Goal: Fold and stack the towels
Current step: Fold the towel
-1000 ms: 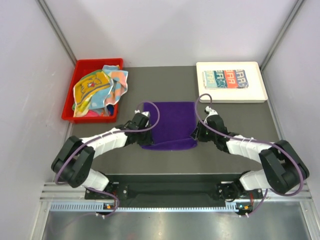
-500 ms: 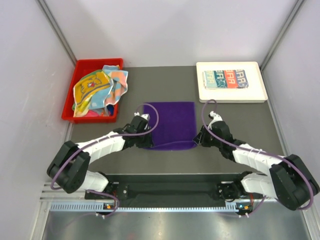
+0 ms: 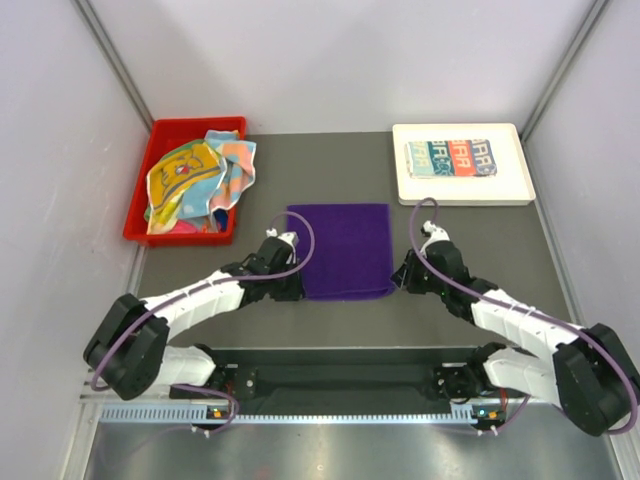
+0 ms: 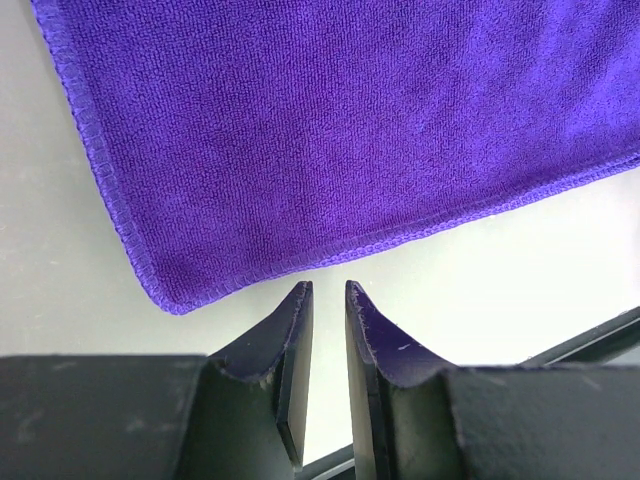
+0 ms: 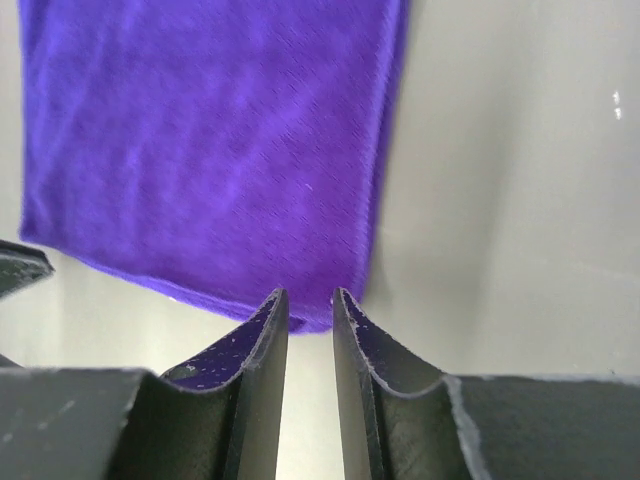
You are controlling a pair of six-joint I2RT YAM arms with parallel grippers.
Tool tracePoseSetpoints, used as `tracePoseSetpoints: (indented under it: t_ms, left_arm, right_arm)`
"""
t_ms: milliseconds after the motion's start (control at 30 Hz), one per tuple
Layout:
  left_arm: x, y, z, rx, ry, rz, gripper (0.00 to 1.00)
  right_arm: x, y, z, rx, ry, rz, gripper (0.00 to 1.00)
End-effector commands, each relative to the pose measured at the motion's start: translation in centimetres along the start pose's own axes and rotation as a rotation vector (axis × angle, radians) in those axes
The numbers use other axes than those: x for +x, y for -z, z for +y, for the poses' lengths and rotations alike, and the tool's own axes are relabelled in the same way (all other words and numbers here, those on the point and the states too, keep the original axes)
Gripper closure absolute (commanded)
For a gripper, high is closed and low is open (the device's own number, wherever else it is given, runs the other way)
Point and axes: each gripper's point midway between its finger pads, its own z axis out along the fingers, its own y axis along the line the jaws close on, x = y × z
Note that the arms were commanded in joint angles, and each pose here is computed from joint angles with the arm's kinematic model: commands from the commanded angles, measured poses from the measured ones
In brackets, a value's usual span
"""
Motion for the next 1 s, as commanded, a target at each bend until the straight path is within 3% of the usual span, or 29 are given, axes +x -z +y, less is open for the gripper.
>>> tracePoseSetpoints:
  t_ms: [0, 300, 467, 667, 833, 967]
  left_arm:
    - [-1.3, 0.8, -0.7, 0.007, -0.007, -0.045, 0.75]
    - [-5.4, 1.0, -1.3, -0.053, 0.016, -0.152, 0.76]
    - [-4.6, 0.1, -0.6, -0.077, 0.038, -0.128, 0.76]
    - [-2.8, -0.2, 0.8, -0.103, 0.058, -0.107, 0.76]
    - [-4.8, 0.8, 0.1, -0.11, 0.037, -0.15, 0.75]
    - [-10.8, 3.1, -1.5, -0.143, 0.026, -0.282, 0.72]
  right_arm:
    - [-3.2, 0.1, 2.8, -0.034, 0.035, -0.063, 0.75]
    - [0.3, -1.9, 2.7, 0.016, 0.065, 0.017, 0.77]
    - [4.1, -1.8, 0.1, 0.061, 0.044, 0.072, 0.78]
    - [5.5, -0.9, -1.1, 0.075, 0.021, 0.087, 0.77]
    - [2.9, 0.2, 0.7, 0.049, 0.033, 0.035, 0.76]
    - [-2.7, 1.0, 3.4, 0.053, 0.081, -0.041, 0.73]
